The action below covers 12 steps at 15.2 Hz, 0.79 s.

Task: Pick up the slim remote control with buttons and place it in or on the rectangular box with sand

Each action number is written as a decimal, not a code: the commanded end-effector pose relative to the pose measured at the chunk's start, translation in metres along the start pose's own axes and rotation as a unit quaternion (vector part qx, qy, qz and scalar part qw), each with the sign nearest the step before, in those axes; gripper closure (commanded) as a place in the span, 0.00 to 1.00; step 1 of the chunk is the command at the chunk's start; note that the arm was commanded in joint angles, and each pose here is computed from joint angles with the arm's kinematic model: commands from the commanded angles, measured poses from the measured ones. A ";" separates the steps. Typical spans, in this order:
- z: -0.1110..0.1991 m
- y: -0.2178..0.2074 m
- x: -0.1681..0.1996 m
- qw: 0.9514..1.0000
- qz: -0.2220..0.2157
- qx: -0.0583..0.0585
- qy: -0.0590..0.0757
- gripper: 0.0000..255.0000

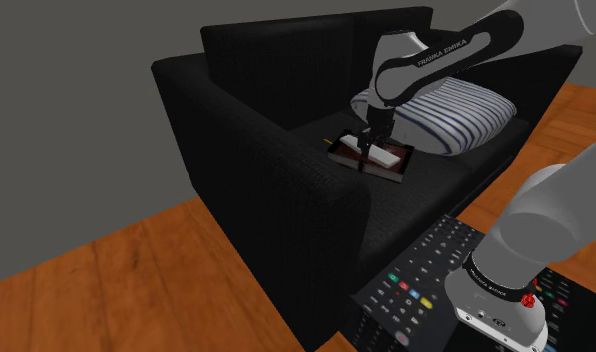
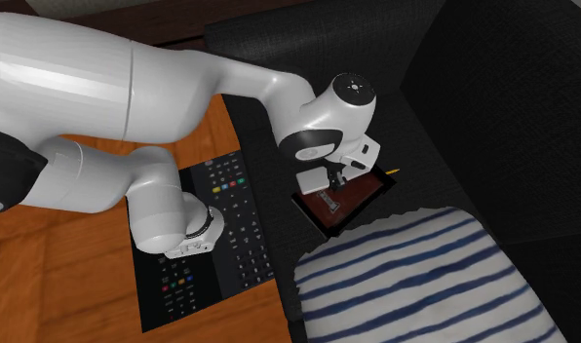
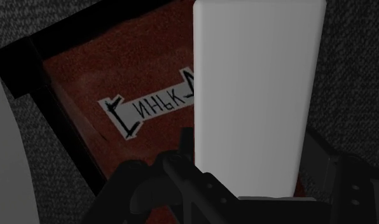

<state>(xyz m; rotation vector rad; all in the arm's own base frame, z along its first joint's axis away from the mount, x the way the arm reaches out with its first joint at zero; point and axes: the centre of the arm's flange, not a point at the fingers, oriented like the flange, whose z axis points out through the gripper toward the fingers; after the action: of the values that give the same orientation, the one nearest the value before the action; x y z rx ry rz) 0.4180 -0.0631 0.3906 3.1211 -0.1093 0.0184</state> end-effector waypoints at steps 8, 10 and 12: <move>0.000 0.000 0.000 1.000 0.000 0.000 0.000 0.00; 0.000 0.000 0.000 1.000 0.000 0.000 0.000 0.00; -0.013 0.000 0.000 1.000 0.000 0.000 0.000 0.00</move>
<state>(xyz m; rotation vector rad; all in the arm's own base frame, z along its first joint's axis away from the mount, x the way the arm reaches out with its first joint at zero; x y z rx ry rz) 0.4180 -0.0636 0.3967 3.1210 -0.1092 0.0205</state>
